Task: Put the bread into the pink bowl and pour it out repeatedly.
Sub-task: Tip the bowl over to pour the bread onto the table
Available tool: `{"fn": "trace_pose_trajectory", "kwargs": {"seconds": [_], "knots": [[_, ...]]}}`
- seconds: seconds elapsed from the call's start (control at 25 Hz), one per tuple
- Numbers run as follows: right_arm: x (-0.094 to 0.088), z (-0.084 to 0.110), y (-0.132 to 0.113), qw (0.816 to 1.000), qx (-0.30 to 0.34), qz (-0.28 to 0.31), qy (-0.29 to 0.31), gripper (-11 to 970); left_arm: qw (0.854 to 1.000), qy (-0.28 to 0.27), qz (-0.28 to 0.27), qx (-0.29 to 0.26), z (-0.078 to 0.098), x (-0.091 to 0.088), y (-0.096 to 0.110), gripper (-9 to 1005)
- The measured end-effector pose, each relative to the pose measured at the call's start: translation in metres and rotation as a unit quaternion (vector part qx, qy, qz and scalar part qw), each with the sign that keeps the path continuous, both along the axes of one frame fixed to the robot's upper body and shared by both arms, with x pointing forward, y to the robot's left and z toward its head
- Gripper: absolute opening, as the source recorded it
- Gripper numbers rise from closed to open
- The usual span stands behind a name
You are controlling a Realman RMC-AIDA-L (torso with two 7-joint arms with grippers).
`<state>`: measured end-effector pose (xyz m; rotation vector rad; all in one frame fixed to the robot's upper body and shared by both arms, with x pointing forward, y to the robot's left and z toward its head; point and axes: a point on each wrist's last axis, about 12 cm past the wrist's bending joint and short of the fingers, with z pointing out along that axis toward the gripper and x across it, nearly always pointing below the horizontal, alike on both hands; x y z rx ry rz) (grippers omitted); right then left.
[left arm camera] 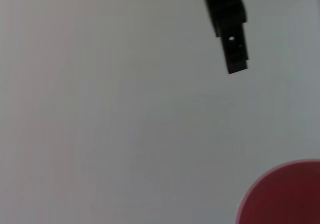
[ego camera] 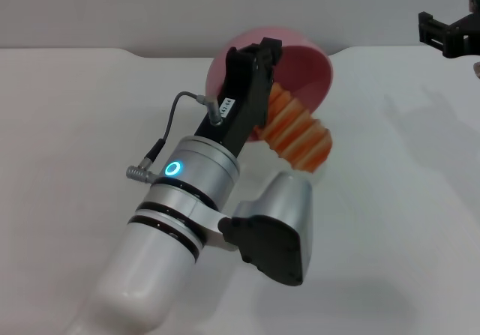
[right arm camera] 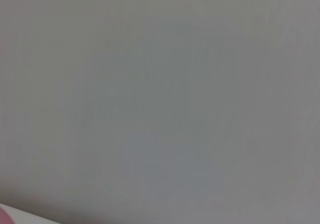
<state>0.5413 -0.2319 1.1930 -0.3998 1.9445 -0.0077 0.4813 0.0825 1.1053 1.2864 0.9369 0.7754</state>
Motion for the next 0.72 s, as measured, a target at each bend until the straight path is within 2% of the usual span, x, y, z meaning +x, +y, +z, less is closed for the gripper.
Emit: {"fn": "trace_pose_trajectory", "kwargs": {"seconds": [0.12, 0.2, 0.48, 0.72], "knots": [[0.000, 0.000, 0.000, 1.000, 0.000, 0.001, -0.001, 719, 0.999, -0.021, -0.004, 0.045, -0.001, 0.001, -0.002, 34], [0.001, 0.001, 0.001, 1.000, 0.000, 0.002, -0.002, 719, 0.998, -0.024, -0.005, 0.051, 0.000, 0.002, -0.002, 34], [0.001, 0.000, 0.002, 1.000, -0.001, 0.003, 0.002, 719, 0.991, -0.036, -0.023, 0.128, 0.000, 0.012, -0.003, 34], [0.002, -0.001, 0.003, 1.000, -0.002, 0.004, 0.005, 719, 0.986, -0.059, -0.018, 0.154, 0.001, 0.016, -0.004, 34]]}}
